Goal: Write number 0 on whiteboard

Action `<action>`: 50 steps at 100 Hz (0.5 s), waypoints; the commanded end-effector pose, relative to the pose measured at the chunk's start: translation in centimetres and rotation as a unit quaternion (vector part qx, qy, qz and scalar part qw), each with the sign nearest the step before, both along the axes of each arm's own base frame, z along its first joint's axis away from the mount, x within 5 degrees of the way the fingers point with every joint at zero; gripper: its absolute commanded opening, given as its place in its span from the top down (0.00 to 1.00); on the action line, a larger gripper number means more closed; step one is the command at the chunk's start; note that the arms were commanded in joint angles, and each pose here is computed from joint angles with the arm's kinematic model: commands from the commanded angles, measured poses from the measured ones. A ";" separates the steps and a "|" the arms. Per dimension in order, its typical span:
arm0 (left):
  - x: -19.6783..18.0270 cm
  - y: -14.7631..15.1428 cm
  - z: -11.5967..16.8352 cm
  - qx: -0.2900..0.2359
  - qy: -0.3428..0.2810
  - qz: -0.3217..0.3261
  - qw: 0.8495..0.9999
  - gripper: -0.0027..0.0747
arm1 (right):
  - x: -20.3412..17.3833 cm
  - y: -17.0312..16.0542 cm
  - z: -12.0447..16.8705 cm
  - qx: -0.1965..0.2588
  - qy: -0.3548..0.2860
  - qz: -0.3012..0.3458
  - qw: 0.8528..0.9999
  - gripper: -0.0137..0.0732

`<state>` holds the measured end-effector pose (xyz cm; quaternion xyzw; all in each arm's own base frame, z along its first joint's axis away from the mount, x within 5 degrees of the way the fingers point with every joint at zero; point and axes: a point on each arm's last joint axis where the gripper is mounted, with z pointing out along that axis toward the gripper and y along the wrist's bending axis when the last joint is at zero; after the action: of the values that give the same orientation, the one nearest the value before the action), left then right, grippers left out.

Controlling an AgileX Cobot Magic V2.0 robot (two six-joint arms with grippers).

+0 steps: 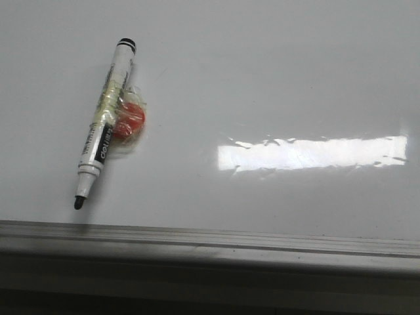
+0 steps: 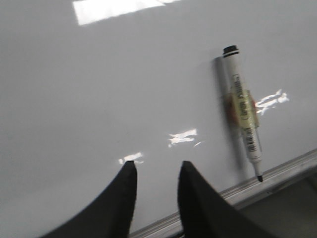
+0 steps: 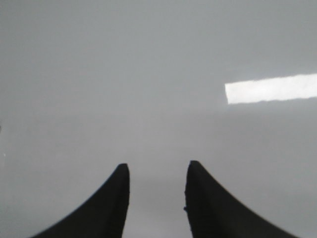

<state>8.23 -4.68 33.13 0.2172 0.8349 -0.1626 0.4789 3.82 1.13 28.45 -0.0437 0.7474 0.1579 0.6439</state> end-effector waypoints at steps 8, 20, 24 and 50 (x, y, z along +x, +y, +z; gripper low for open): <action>1.8 -1.7 2.2 0.003 -0.005 -0.061 0.998 0.45 | 0.6 0.2 1.1 -0.013 -0.009 0.001 1.000 0.52; 3.1 -2.6 1.2 0.035 0.031 -0.073 0.996 0.47 | 0.7 0.2 1.1 -0.013 -0.009 0.001 1.000 0.52; 3.7 -2.7 0.7 0.049 0.048 -0.065 0.996 0.47 | 0.7 0.2 1.1 -0.013 -0.009 0.001 1.000 0.52; 4.9 -4.2 -0.9 0.085 0.095 -0.044 0.991 0.47 | 0.7 0.2 1.1 -0.015 -0.008 0.000 1.000 0.52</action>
<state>12.84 -7.83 30.82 0.2923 0.8925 -0.1004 0.3285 4.33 1.28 27.95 -0.0477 0.7717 0.1490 0.6164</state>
